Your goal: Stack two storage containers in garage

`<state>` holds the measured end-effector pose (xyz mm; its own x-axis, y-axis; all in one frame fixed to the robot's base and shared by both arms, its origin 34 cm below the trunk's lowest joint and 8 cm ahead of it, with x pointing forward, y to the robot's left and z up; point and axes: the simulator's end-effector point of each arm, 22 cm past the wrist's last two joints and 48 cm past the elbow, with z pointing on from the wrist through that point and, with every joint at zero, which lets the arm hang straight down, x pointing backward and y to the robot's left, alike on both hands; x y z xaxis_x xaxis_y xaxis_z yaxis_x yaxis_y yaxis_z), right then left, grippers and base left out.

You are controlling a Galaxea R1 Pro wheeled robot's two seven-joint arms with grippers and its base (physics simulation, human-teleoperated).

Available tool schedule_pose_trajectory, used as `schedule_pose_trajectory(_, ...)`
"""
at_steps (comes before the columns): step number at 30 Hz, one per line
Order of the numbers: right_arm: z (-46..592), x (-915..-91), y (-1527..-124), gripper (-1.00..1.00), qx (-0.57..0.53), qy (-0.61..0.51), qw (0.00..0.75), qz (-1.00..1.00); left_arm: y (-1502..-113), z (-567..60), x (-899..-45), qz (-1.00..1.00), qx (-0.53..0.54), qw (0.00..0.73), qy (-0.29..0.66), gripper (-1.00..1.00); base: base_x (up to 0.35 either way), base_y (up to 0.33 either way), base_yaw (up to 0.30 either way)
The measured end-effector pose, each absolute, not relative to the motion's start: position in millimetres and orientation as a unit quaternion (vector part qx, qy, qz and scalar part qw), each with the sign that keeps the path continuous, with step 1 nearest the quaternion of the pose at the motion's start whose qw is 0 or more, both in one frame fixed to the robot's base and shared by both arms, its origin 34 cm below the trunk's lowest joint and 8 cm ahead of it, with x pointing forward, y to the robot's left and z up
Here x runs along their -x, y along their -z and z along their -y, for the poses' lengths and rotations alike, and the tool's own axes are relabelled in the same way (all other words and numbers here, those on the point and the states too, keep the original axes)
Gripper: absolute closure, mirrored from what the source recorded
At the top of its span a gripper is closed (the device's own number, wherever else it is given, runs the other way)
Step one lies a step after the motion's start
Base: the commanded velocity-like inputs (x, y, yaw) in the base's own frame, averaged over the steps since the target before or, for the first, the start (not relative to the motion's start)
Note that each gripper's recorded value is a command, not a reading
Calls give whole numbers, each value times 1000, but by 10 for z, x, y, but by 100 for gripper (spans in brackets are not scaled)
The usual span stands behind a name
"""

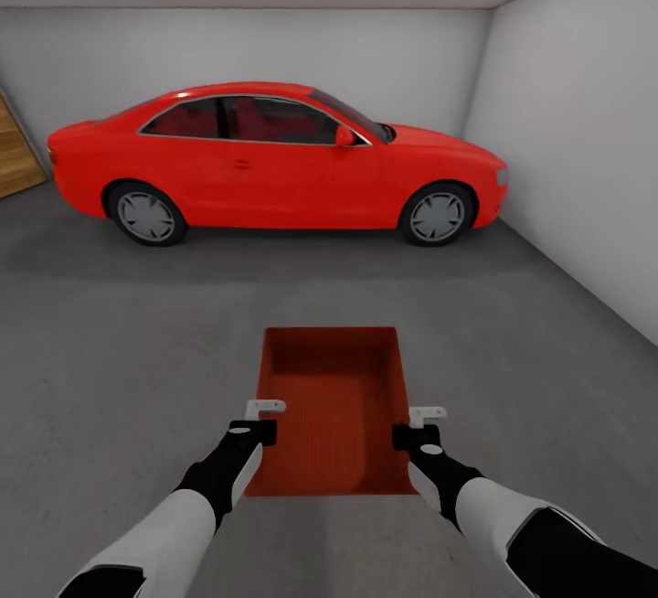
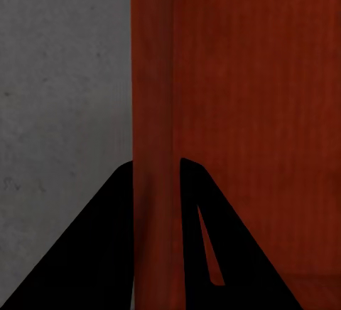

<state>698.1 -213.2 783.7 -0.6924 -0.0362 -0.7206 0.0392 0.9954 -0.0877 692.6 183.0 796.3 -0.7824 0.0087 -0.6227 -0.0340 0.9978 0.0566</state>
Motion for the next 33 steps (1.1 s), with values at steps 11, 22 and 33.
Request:
schedule_pose_trajectory(11,2133,-6979,-7835,100,-1,49,391,-919,-7961,-1829,-6924,-944,7,329,-32,100,323,0,-77)
schedule_pose_trajectory(22,2132,-6979,-7835,100,-1,49,391,-919,-7961,-1829,-6924,-944,7,329,-32,100,323,0,-255)
schedule_pose_trajectory(33,2132,-6979,-7835,100,-1,48,391,-919,-7962,-1829,-6924,-944,7,329,-32,100,323,0,-258)
